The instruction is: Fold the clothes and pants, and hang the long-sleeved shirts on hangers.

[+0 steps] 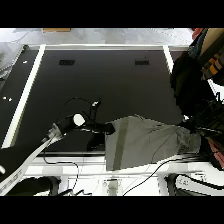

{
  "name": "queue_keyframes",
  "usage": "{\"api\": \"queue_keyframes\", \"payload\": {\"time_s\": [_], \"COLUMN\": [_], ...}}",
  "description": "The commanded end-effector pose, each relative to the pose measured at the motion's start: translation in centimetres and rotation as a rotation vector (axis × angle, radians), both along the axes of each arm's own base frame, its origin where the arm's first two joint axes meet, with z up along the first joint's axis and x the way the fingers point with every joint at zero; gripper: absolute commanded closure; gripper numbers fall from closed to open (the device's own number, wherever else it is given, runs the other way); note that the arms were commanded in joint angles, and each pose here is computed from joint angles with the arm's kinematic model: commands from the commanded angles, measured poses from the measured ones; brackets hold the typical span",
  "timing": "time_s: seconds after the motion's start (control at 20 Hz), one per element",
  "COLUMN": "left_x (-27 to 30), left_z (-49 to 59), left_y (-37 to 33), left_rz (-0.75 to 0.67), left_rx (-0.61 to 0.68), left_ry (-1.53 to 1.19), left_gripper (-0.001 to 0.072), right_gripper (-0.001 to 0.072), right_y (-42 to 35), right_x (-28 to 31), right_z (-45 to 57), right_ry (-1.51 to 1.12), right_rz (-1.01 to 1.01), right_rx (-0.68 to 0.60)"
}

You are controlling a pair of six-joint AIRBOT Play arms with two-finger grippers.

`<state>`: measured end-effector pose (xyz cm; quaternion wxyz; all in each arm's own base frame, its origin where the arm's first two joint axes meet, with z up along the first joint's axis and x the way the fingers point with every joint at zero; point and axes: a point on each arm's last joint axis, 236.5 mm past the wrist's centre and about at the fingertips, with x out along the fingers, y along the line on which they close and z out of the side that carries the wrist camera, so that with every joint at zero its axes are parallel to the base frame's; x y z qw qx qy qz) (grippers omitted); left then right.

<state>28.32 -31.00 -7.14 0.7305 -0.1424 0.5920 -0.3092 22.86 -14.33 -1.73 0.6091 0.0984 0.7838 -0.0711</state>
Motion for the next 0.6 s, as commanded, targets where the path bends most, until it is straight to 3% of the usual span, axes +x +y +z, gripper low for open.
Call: {"api": "queue_keyframes", "payload": {"time_s": [0.0, 0.25, 0.3, 0.4, 0.45, 0.5, 0.55], "left_x": [0.5, 0.5, 0.4, 0.0, 0.0, 0.2, 0.3], "left_z": [-0.7, -2.5, -3.0, -3.1, -2.8, -2.2, -1.4], "left_y": [-2.9, -6.4, -7.0, -8.7, -9.5, -10.0, -10.3], "left_rz": [-0.026, -0.176, -0.218, -0.268, -0.285, -0.316, -0.382], "left_rx": [-0.093, -0.058, -0.039, -0.046, -0.053, -0.059, -0.066], "left_ry": [0.052, 0.067, 0.058, 0.065, 0.054, 0.022, -0.029], "left_gripper": [-0.001, 0.0001, 0.0064, 0.0304, 0.0469, 0.0706, 0.0703], "right_gripper": [0.0018, 0.0018, 0.0018, 0.0018, 0.0018, 0.0018, 0.0018], "right_y": [0.0, 1.4, 1.6, 1.9, 1.9, 1.9, 1.7], "right_x": [0.4, 1.2, 1.3, 1.5, 1.6, 1.7, 1.9], "right_z": [-0.1, -0.1, -0.1, -0.1, -0.1, -0.1, -0.2], "right_ry": [-0.019, -0.05, -0.057, -0.063, -0.068, -0.073, -0.082], "right_rz": [-0.003, -0.015, -0.017, -0.02, -0.021, -0.02, -0.019], "right_rx": [0.0, 0.056, 0.068, 0.078, 0.08, 0.078, 0.072]}}
